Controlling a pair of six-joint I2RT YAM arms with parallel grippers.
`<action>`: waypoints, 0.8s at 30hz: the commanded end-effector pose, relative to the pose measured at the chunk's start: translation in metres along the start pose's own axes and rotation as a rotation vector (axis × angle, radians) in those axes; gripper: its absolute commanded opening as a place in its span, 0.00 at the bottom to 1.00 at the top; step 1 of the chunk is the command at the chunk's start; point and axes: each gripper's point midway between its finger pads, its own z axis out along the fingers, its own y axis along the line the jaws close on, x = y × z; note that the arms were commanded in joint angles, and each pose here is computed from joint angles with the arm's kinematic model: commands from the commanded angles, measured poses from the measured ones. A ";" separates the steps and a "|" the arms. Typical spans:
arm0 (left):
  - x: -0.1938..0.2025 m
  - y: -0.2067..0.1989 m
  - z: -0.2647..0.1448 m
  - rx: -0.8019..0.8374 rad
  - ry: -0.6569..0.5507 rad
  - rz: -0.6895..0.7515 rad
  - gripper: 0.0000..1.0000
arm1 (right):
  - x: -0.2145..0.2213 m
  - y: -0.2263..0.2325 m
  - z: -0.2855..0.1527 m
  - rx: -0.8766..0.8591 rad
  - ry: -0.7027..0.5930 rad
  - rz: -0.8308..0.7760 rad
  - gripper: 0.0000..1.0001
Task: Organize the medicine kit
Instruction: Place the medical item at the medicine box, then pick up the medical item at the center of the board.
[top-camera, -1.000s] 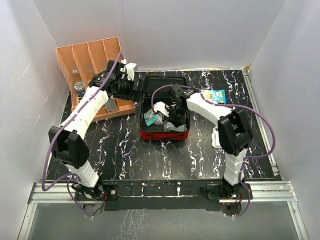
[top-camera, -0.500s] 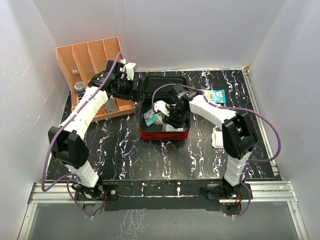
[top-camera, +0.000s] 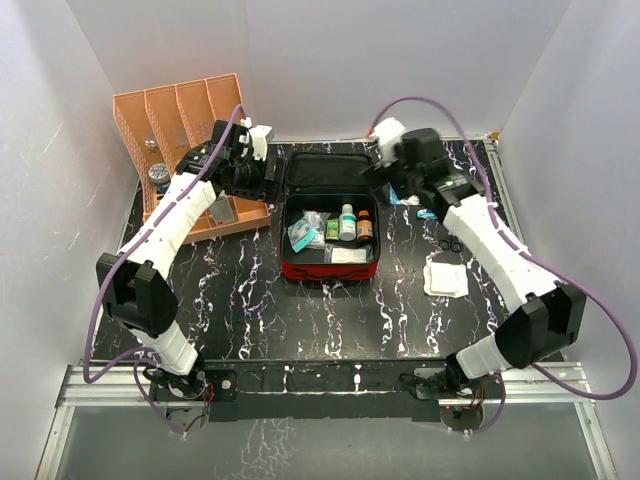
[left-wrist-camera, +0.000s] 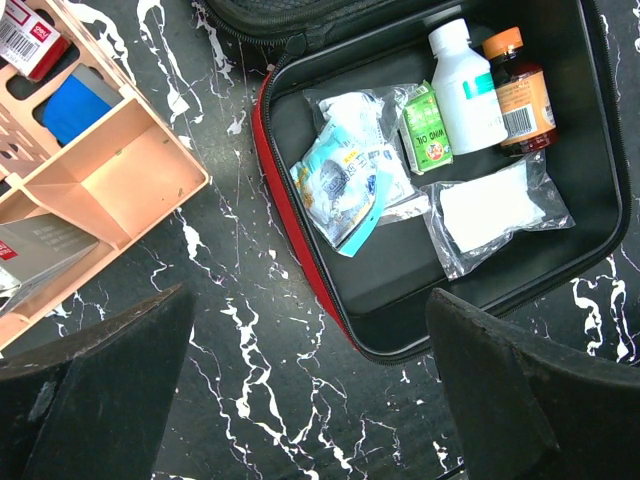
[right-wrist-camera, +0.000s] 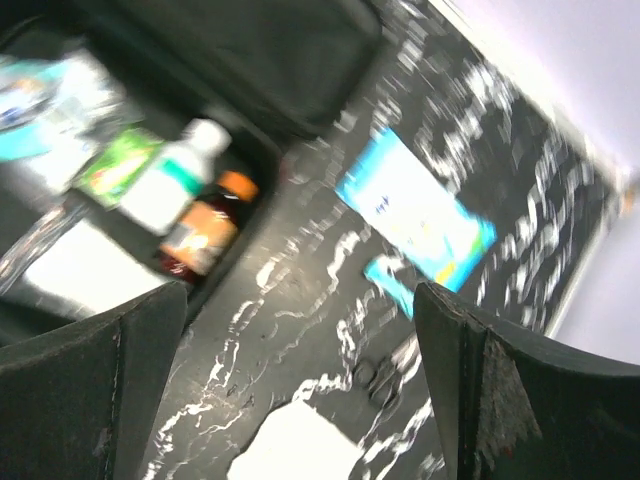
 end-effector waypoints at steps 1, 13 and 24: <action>-0.009 -0.002 -0.021 -0.006 -0.048 0.013 0.99 | 0.069 -0.067 -0.012 0.326 0.183 0.585 0.96; -0.013 0.004 -0.020 -0.038 -0.012 0.020 0.99 | 0.222 0.009 -0.017 0.302 0.606 0.928 0.98; -0.004 -0.023 -0.012 0.072 0.060 0.060 0.99 | 0.252 0.024 -0.017 0.332 0.683 0.990 0.98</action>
